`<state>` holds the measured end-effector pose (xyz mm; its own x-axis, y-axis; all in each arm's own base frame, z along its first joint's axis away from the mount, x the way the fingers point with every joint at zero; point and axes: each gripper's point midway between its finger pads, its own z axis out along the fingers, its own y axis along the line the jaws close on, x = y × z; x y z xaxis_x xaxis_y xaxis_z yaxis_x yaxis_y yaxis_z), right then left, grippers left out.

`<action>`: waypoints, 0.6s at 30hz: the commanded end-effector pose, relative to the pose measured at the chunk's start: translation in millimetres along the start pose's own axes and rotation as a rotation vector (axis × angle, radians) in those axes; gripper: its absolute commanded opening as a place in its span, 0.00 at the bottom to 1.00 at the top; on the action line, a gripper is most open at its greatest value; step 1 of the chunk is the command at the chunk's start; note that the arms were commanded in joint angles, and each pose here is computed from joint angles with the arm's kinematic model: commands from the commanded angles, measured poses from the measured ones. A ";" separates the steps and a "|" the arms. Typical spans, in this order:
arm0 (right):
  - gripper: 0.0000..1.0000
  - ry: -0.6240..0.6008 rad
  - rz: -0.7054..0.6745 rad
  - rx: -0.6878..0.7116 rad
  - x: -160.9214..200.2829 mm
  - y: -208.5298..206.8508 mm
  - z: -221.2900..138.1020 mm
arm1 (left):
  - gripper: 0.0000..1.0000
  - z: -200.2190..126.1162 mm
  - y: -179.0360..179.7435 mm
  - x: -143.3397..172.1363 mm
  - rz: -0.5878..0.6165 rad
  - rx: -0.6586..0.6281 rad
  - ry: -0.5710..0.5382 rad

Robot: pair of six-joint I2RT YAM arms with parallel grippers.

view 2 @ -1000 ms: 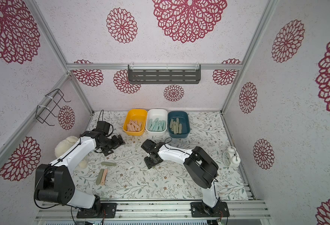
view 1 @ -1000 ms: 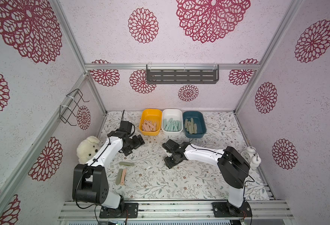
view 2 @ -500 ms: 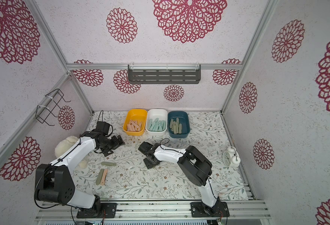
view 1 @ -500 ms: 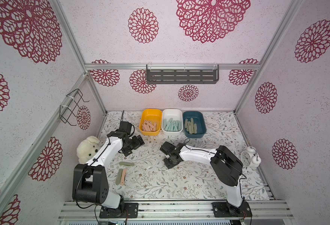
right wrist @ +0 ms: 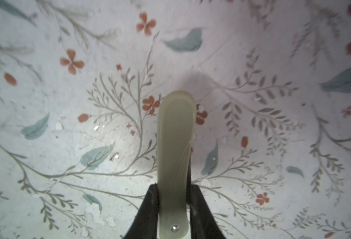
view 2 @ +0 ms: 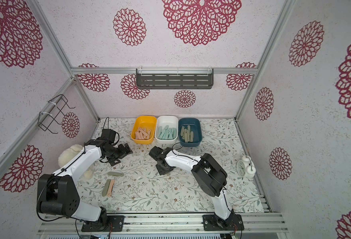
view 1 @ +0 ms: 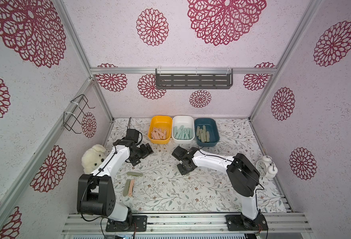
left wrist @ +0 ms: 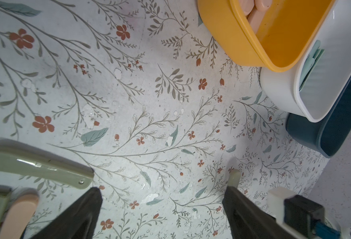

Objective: Place the fruit knives into the storage box by color
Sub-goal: Pick up the fruit knife from the center of the board, then place the fruit knife in the storage box.

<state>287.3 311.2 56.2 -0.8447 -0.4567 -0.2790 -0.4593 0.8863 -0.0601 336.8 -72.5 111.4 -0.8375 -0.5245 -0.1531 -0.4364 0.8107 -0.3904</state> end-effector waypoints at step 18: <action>0.12 -0.326 0.313 0.128 -149.3 -217.6 -37.5 | 0.97 20.8 -38.4 -26.1 0.008 0.024 0.035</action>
<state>484.8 185.0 149.3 -0.8128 -0.1136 -0.5713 -0.1143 0.9928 -0.0347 379.8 -92.8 109.5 -0.8496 -0.5113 -0.1292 -0.4216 0.8057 -0.4161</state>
